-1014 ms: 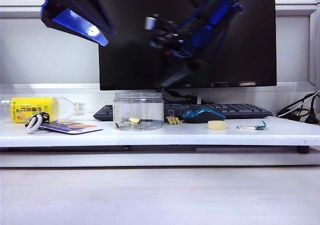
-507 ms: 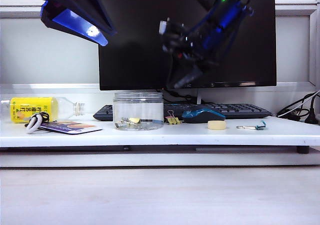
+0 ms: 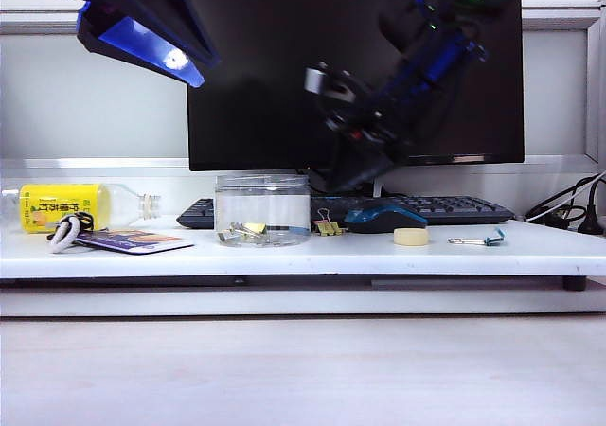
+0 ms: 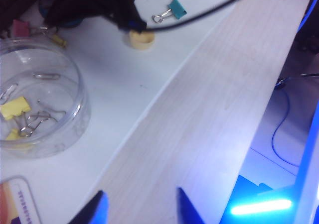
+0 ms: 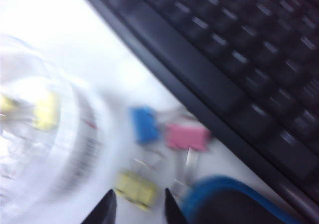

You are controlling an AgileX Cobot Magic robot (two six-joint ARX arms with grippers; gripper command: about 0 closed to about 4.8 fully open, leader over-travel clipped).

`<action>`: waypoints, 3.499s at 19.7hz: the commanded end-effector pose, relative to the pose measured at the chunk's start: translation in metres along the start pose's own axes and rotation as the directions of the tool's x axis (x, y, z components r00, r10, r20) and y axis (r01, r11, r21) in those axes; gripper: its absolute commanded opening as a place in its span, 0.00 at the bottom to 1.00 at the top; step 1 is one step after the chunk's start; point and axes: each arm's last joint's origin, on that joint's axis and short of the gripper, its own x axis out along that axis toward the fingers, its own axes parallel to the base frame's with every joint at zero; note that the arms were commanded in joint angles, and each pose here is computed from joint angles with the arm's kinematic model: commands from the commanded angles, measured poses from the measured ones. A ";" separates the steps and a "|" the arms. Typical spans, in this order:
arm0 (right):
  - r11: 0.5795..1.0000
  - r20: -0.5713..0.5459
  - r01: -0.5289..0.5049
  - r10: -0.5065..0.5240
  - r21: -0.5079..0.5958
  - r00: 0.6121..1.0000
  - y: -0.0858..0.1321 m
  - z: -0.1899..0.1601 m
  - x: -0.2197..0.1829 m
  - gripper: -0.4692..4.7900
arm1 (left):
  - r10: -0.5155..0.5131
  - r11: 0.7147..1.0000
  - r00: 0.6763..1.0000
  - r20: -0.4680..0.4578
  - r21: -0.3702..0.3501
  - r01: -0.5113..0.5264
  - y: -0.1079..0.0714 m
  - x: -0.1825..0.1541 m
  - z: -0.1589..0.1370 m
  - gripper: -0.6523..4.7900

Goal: Pick up the clips with the largest number of clips of the same color on the table and place them in a round transparent plastic box.

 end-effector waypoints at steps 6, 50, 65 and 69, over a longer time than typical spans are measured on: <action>0.969 0.148 -0.246 0.241 0.018 0.959 -0.022 -0.001 -0.017 0.34 | -0.010 1.000 1.000 0.010 0.015 0.010 -0.001 -0.001 0.001 0.47; 0.967 0.012 -0.232 0.235 -0.102 0.972 -0.036 -0.006 0.023 0.43 | -0.017 0.996 0.995 0.093 0.093 0.008 0.001 -0.001 0.010 0.47; 0.973 0.003 -0.190 0.191 -0.129 0.981 -0.029 -0.003 0.032 0.09 | -0.015 0.996 0.996 0.087 0.090 0.007 0.001 -0.001 0.009 0.47; 0.976 0.005 -0.189 0.191 -0.112 0.982 -0.029 -0.002 0.032 0.09 | -0.015 0.996 0.996 0.087 0.090 0.007 0.001 -0.001 0.009 0.47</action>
